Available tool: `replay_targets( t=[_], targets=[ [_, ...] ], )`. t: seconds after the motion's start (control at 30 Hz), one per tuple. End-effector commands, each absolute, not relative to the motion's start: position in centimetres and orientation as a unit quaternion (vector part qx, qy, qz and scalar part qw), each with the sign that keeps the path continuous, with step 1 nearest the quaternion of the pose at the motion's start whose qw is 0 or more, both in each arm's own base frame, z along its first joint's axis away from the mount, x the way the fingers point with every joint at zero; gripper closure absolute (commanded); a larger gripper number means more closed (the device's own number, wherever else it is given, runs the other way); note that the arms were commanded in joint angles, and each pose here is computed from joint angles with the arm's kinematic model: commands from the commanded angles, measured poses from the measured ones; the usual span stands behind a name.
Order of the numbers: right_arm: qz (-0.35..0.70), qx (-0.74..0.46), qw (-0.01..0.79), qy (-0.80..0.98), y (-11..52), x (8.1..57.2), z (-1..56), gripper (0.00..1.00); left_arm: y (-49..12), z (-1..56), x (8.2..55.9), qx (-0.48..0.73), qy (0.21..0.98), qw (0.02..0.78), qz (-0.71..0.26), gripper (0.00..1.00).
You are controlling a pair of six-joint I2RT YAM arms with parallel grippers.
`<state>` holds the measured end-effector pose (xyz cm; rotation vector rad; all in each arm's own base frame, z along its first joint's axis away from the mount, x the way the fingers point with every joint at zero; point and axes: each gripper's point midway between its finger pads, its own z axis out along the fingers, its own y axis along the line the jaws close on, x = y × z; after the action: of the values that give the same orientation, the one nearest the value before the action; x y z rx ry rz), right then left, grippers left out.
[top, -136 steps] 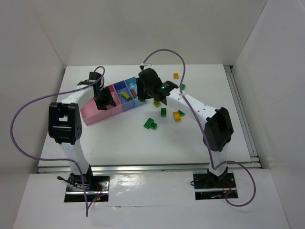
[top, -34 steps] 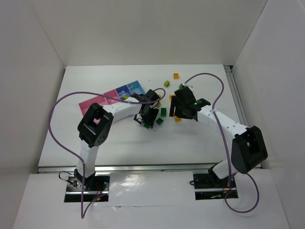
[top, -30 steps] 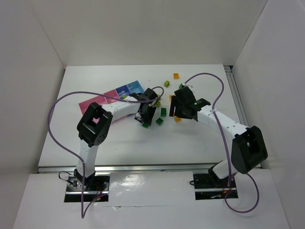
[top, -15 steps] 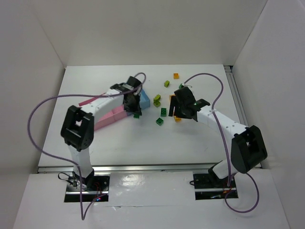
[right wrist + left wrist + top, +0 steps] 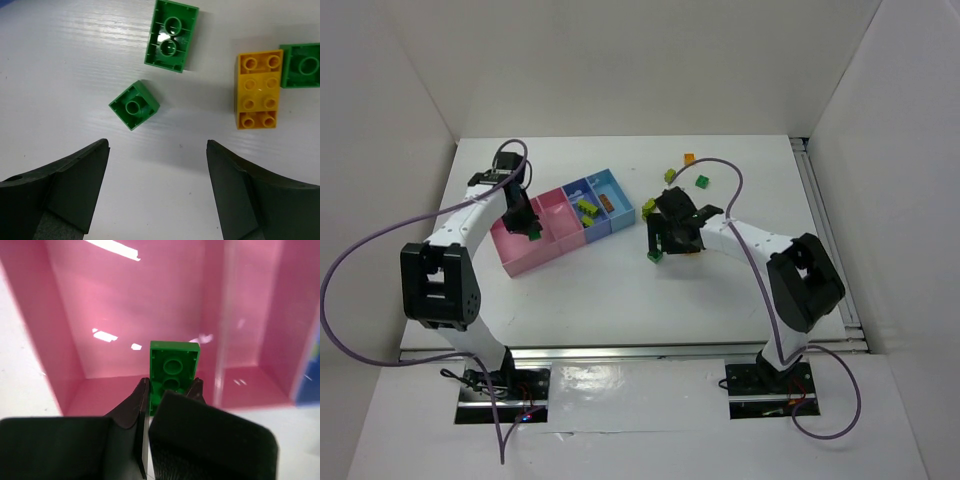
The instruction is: Sort the legos into containers by color
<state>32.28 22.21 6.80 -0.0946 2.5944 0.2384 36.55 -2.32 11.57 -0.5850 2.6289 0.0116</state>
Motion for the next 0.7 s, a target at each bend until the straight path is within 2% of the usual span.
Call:
replay_targets(
  t=[0.0,0.07,0.13,0.2,0.23,0.33,0.4,0.5,0.53,0.67],
  targets=[
    [0.116,-0.063,0.290,0.948,24.9,34.0,8.1,0.14,-0.8,9.7,36.4,-0.244,0.949,0.199,0.022,1.00],
    [0.113,-0.071,0.280,0.951,25.2,34.3,6.9,0.14,0.3,9.0,36.7,-0.263,0.945,0.192,0.026,1.00],
    [0.113,-0.079,0.281,0.950,26.0,34.7,6.6,0.14,0.7,8.4,36.9,-0.270,0.944,0.189,0.024,0.91],
    [0.107,-0.080,0.270,0.954,26.2,35.0,5.3,0.14,0.9,8.2,36.9,-0.274,0.943,0.188,0.020,0.70],
    [0.110,-0.086,0.270,0.953,26.5,35.2,5.1,0.14,0.7,8.2,36.9,-0.267,0.945,0.187,0.014,0.49],
    [0.111,-0.093,0.265,0.953,27.2,35.8,4.5,0.17,1.0,8.9,37.0,-0.266,0.944,0.197,0.014,0.31],
    [0.112,-0.097,0.263,0.953,27.7,35.9,4.2,0.23,1.2,9.7,37.2,-0.270,0.940,0.207,0.007,0.25],
    [0.108,-0.108,0.261,0.953,28.5,35.4,4.0,0.31,1.8,11.1,37.3,-0.274,0.936,0.220,-0.002,0.25],
    [0.107,-0.113,0.257,0.954,28.8,35.1,3.6,0.38,1.5,12.0,37.3,-0.273,0.935,0.227,-0.011,0.25],
    [0.106,-0.119,0.263,0.952,29.3,34.7,4.0,0.52,1.7,14.1,37.3,-0.277,0.927,0.249,-0.030,0.25]
  ],
)
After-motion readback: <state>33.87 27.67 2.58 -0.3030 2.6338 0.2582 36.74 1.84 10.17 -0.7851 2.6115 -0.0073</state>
